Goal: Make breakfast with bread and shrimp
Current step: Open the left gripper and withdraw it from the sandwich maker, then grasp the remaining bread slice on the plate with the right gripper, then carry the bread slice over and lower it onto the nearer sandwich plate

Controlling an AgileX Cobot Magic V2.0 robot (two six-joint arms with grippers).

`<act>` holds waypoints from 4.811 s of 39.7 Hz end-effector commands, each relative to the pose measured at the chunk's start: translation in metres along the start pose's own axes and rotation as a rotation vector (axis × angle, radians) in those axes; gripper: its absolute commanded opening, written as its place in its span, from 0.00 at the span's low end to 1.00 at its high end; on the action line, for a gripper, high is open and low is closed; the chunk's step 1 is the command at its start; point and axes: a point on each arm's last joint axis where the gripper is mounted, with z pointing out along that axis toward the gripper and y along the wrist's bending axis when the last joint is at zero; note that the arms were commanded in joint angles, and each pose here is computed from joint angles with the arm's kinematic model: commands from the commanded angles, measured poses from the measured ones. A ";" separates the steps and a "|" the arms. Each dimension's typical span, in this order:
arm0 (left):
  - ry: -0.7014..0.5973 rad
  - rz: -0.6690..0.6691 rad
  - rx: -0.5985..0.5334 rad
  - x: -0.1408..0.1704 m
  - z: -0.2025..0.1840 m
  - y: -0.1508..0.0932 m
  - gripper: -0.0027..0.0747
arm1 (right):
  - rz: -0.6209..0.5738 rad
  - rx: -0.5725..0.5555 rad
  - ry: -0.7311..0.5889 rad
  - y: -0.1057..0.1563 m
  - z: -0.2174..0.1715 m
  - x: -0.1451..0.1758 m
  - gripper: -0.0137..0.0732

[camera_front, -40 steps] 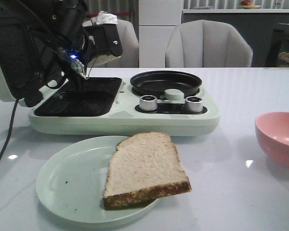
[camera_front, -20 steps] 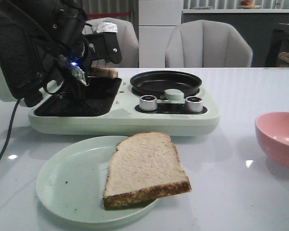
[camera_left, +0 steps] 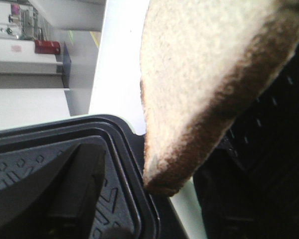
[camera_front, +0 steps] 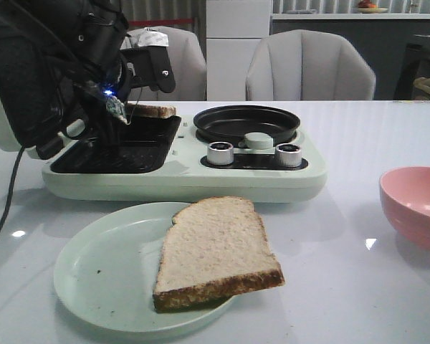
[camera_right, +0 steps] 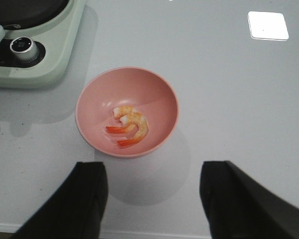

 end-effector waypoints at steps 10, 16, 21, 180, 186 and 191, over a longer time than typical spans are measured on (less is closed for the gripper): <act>0.015 -0.231 -0.030 0.005 -0.045 0.056 0.60 | -0.012 0.005 -0.091 0.000 -0.003 -0.014 0.75; 0.038 -0.260 -0.037 0.002 -0.064 0.063 0.60 | -0.012 0.005 -0.091 0.000 -0.003 -0.014 0.75; 0.085 -0.266 0.000 -0.003 -0.086 0.062 0.60 | -0.012 0.005 -0.091 0.000 -0.003 -0.014 0.75; -0.689 -0.842 0.849 0.151 -0.364 0.059 0.60 | 0.173 -0.847 0.414 0.146 0.124 -0.045 0.29; -0.700 -0.847 0.847 0.151 -0.365 0.059 0.60 | 0.237 -0.869 0.316 0.149 0.122 -0.061 0.29; -0.699 -0.847 0.847 0.151 -0.365 0.059 0.60 | 0.253 -0.920 0.245 0.156 0.125 -0.080 0.29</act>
